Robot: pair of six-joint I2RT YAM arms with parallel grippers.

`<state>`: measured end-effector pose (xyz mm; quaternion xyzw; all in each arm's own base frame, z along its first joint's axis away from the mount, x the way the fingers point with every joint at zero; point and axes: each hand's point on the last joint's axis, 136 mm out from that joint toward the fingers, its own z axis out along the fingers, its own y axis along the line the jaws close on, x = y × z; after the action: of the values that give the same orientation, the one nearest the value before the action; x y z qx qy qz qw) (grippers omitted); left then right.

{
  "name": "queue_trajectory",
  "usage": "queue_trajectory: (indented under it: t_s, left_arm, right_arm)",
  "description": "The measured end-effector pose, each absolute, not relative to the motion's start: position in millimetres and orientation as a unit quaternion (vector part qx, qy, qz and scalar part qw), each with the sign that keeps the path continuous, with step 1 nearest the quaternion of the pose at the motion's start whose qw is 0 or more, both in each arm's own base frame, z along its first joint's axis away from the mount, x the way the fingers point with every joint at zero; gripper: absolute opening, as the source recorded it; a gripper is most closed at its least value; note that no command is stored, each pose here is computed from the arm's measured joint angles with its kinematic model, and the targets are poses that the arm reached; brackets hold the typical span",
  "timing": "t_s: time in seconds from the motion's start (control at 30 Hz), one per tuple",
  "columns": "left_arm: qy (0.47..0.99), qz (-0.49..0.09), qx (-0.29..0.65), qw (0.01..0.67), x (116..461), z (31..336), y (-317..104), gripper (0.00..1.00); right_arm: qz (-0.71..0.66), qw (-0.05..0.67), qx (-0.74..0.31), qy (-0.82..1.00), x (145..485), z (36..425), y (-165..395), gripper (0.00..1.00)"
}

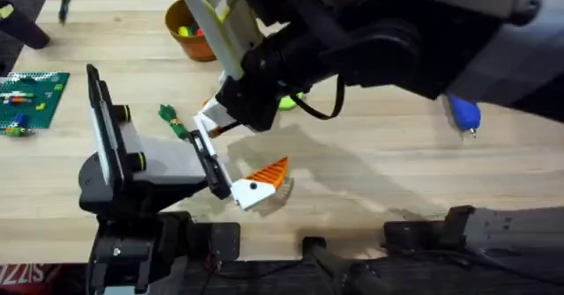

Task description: Pick up the gripper from the table and insert it into the empty holder that is missing its gripper. Then pick up a screw, insert it into the mounting hole, and use the screwdriver to tighten it. Finally, clean up the table by picking up the vegetable and placing it into the bucket.

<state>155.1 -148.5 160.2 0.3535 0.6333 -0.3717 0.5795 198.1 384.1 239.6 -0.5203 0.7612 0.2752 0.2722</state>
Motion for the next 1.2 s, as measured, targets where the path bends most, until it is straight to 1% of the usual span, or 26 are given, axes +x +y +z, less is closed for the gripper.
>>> queue_trajectory:
  t_s: [0.43,0.93,1.2]
  left_arm:
    - [0.633,-0.372,0.353,0.58,155.1,160.2,-148.5,0.985]
    - [0.633,-0.372,0.353,0.58,155.1,160.2,-148.5,0.985]
    - [0.633,-0.372,0.353,0.58,155.1,160.2,-148.5,0.985]
  right_arm:
    - [0.263,0.277,-0.517,0.766,203.1,237.0,382.8,0.005]
    - [0.265,0.277,-0.523,0.761,196.8,237.6,386.8,0.005]
    - [0.254,0.283,-0.52,0.765,201.2,236.7,385.0,0.005]
